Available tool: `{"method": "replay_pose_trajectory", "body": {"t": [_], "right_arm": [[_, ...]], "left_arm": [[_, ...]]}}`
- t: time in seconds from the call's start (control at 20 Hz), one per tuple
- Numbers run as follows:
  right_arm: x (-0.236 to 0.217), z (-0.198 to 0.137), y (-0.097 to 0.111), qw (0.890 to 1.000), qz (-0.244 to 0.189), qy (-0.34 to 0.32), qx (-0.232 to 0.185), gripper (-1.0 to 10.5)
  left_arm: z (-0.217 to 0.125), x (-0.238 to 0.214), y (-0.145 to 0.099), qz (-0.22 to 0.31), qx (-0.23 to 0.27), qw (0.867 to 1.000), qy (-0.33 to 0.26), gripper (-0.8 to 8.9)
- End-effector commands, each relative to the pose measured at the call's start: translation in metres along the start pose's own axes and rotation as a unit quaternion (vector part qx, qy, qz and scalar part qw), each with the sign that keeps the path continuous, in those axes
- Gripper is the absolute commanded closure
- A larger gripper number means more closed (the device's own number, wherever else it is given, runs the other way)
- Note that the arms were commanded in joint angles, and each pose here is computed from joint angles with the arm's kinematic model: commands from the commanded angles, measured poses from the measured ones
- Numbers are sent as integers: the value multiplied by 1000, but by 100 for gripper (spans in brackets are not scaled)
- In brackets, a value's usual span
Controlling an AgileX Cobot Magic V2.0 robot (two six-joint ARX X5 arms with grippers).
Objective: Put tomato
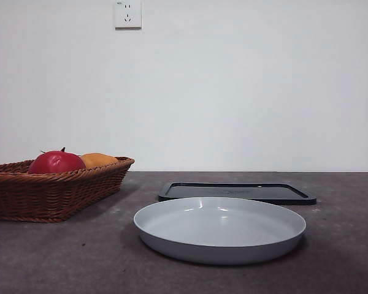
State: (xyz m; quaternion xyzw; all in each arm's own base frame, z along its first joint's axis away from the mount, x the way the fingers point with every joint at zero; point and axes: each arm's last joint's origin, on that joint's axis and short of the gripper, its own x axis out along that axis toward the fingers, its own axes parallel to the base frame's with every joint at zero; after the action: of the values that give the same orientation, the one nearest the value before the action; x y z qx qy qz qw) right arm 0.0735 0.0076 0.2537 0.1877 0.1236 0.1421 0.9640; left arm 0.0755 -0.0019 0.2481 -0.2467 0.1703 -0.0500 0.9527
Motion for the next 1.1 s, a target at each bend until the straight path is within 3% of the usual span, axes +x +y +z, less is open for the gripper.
{"method": "replay_pose_trajectory", "body": {"t": [0.05, 0.35, 0.75, 1.1], "right_arm": [[-2, 16, 9, 999, 21, 37, -25, 936], [0, 46, 23, 988, 76, 129, -28, 936], [6, 77, 45, 966, 143, 211, -45, 936], [7, 80, 63, 929, 208, 294, -86, 936]], "left_arm": [[18, -7, -12, -15, 51, 998, 21, 804], [44, -12, -31, -58, 92, 991, 76, 804], [60, -12, -50, -141, 97, 974, 151, 804], [60, -19, -61, -185, 121, 946, 236, 804]]}}
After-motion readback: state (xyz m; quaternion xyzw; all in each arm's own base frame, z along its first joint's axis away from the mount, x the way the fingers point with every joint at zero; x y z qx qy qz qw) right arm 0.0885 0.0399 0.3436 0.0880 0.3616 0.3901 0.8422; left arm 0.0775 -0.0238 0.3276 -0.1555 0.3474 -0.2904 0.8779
